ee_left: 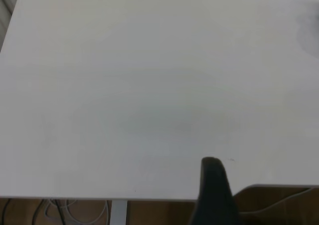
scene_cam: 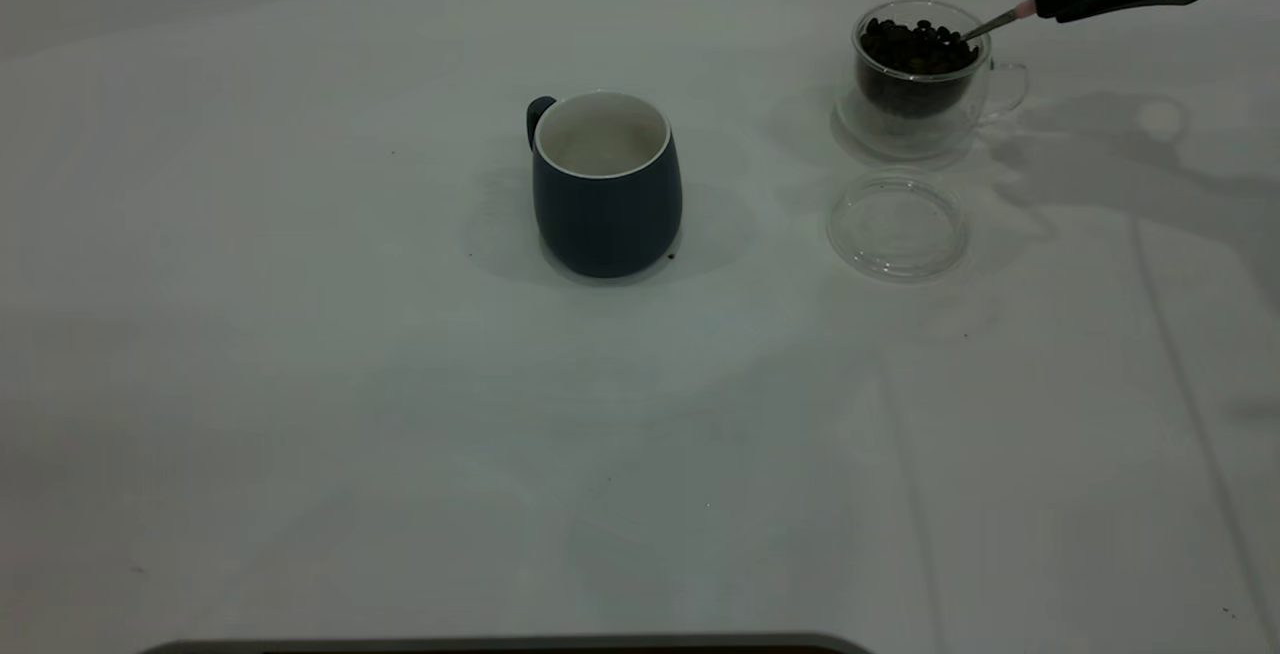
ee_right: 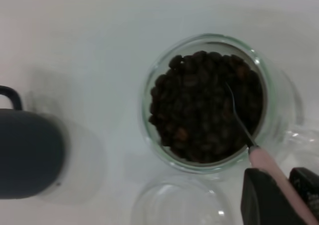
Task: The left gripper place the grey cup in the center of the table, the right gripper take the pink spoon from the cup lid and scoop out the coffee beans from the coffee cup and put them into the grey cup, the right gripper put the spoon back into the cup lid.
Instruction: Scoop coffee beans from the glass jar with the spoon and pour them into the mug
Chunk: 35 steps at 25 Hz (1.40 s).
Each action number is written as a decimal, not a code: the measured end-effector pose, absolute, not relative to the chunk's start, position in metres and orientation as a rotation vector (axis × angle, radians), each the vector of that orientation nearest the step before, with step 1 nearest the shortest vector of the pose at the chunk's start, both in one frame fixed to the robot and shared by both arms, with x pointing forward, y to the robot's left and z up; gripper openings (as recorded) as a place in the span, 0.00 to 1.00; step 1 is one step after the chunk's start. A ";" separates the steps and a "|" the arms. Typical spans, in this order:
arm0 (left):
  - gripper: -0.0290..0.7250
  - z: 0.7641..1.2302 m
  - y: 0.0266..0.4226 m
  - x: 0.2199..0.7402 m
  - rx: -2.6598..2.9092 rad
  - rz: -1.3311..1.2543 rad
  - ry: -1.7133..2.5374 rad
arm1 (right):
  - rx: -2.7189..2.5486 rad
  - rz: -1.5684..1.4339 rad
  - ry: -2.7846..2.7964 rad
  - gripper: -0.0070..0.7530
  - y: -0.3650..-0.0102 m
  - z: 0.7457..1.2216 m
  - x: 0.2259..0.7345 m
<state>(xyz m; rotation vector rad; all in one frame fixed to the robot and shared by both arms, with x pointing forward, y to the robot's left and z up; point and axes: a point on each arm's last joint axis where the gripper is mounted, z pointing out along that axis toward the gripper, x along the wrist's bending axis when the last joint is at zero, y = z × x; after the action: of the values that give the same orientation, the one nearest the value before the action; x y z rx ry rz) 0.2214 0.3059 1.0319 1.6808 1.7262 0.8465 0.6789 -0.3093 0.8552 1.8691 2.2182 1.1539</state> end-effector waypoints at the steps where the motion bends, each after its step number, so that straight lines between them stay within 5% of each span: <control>1: 0.82 1.032 0.306 0.221 1.681 0.847 1.726 | 1.889 1.177 2.209 0.14 -0.311 0.856 0.678; 35: 0.82 1.032 0.306 0.221 1.679 0.846 1.728 | 2.462 1.742 1.774 0.14 -0.366 0.795 0.660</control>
<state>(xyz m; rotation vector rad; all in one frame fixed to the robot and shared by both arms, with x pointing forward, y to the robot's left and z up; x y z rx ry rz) 0.2214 0.3059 1.0319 1.6787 1.7277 0.8455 0.6601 -0.3664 0.7951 2.4615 1.7735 1.7421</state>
